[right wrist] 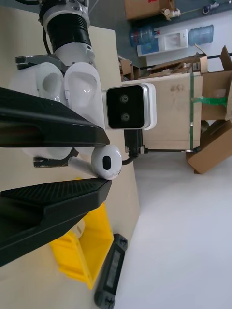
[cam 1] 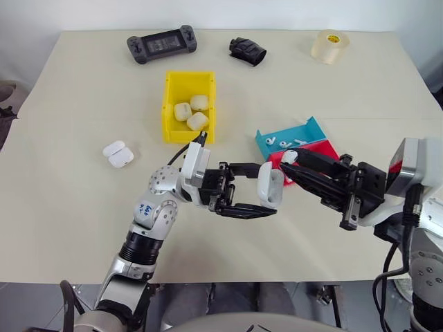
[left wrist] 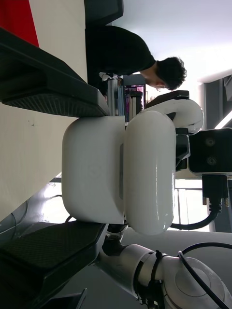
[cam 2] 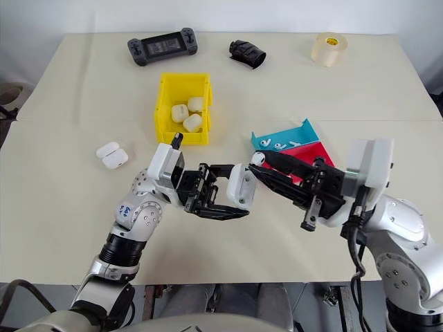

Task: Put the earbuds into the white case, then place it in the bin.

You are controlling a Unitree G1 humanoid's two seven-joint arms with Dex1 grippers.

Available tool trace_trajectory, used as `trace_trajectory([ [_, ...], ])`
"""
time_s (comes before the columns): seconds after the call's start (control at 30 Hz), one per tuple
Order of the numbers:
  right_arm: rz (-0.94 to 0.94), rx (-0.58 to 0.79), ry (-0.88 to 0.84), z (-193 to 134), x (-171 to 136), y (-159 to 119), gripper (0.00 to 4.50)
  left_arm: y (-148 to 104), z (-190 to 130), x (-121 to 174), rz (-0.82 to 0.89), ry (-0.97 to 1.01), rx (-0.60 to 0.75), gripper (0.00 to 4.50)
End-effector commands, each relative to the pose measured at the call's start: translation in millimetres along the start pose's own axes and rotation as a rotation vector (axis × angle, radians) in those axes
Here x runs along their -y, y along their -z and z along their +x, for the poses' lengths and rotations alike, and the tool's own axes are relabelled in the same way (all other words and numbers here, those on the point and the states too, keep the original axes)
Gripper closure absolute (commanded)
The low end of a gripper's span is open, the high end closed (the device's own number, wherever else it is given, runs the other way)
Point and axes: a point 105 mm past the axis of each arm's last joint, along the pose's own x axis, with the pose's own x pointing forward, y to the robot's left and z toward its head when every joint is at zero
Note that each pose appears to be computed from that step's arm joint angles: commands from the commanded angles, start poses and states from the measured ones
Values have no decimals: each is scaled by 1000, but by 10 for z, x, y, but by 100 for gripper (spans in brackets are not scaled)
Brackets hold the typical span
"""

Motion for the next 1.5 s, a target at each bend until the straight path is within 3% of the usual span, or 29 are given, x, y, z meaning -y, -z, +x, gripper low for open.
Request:
trace_trajectory([
  [0.03, -27, 16, -27, 2, -90, -49, 395, -70, 49, 1, 30, 22, 16, 170],
  [0.6, 8, 24, -33, 84, -148, 107, 395, -112, 63, -1, 33, 32, 17, 170],
  [1.2, -54, -105, -121, -23, -196, 315, 395, -125, 70, -4, 44, 34, 32, 170],
  [1.5, -78, -134, -127, -75, -33, 270, 395, -130, 73, -8, 50, 37, 39, 170],
])
